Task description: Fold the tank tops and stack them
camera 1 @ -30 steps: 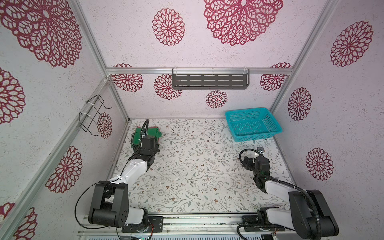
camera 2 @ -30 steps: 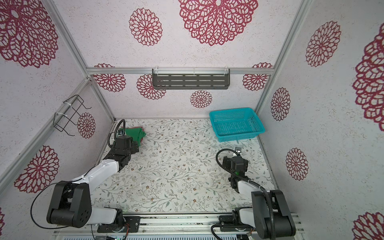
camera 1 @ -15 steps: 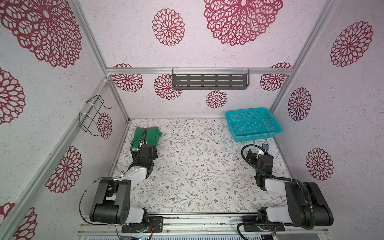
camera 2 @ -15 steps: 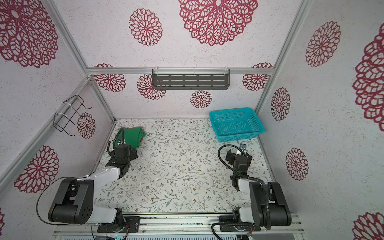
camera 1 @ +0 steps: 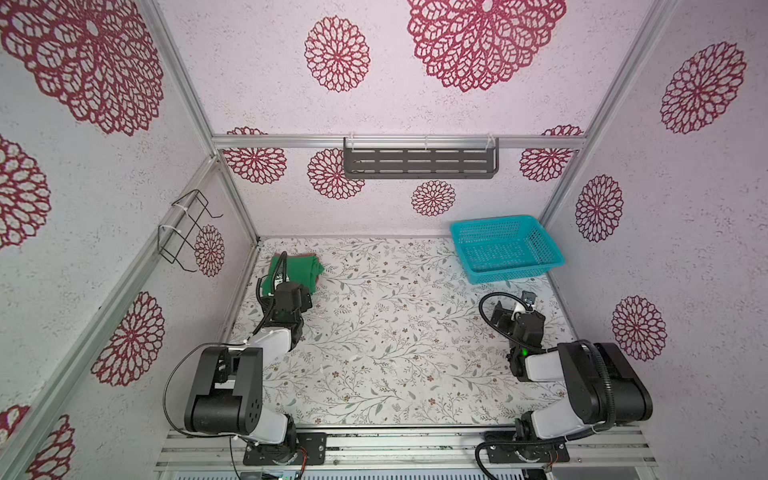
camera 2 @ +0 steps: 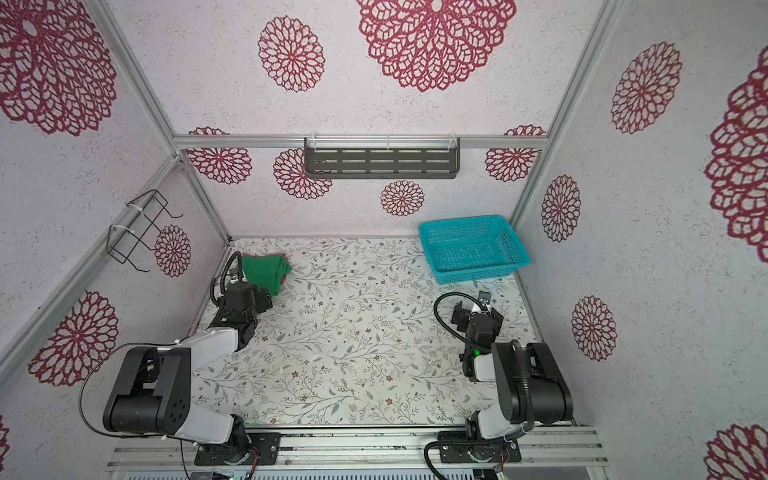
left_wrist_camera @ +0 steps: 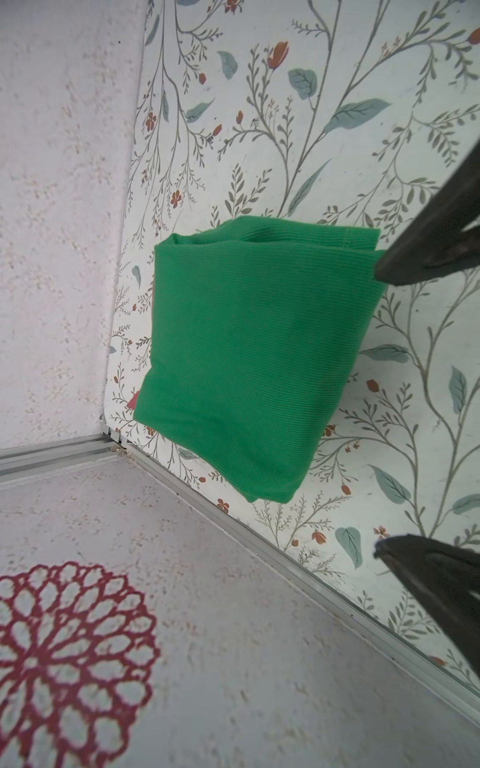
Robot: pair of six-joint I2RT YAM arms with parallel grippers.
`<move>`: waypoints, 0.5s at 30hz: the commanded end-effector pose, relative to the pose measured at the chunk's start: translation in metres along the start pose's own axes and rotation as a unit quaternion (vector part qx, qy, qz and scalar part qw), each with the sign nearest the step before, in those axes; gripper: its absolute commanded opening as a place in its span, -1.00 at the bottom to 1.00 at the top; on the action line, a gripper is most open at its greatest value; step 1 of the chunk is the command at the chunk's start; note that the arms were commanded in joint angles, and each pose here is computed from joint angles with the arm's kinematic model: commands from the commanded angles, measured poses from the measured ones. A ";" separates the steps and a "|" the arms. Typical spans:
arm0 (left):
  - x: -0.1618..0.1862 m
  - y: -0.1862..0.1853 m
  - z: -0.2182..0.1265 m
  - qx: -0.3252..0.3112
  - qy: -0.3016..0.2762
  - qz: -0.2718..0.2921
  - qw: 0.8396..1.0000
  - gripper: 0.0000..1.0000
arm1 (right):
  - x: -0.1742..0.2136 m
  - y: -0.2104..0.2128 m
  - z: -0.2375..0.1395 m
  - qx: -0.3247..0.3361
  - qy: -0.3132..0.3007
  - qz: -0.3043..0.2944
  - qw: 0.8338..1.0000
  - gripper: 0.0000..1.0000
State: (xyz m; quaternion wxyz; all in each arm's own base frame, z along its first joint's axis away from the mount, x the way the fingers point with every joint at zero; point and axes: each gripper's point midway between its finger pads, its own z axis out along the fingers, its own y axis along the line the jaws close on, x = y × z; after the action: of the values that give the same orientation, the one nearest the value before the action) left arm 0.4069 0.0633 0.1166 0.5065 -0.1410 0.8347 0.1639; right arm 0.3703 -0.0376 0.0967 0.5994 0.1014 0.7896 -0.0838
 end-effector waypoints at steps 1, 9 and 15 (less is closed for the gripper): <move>-0.015 0.005 0.000 0.000 -0.037 0.009 0.999 0.95 | -0.019 0.000 0.000 -0.002 -0.037 0.003 0.999 0.98; -0.011 0.020 0.026 -0.003 -0.013 -0.016 1.000 0.95 | -0.018 0.000 -0.002 -0.003 -0.043 0.003 0.999 0.98; -0.011 0.026 0.014 -0.004 -0.052 -0.033 0.998 0.95 | -0.018 0.002 -0.002 -0.010 -0.044 0.001 0.999 0.98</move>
State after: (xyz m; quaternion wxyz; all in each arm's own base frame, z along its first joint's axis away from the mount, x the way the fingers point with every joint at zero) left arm 0.4122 0.0953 0.1082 0.5197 -0.1595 0.8229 0.1651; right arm 0.3713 -0.0372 0.1033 0.6146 0.1012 0.7781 -0.0816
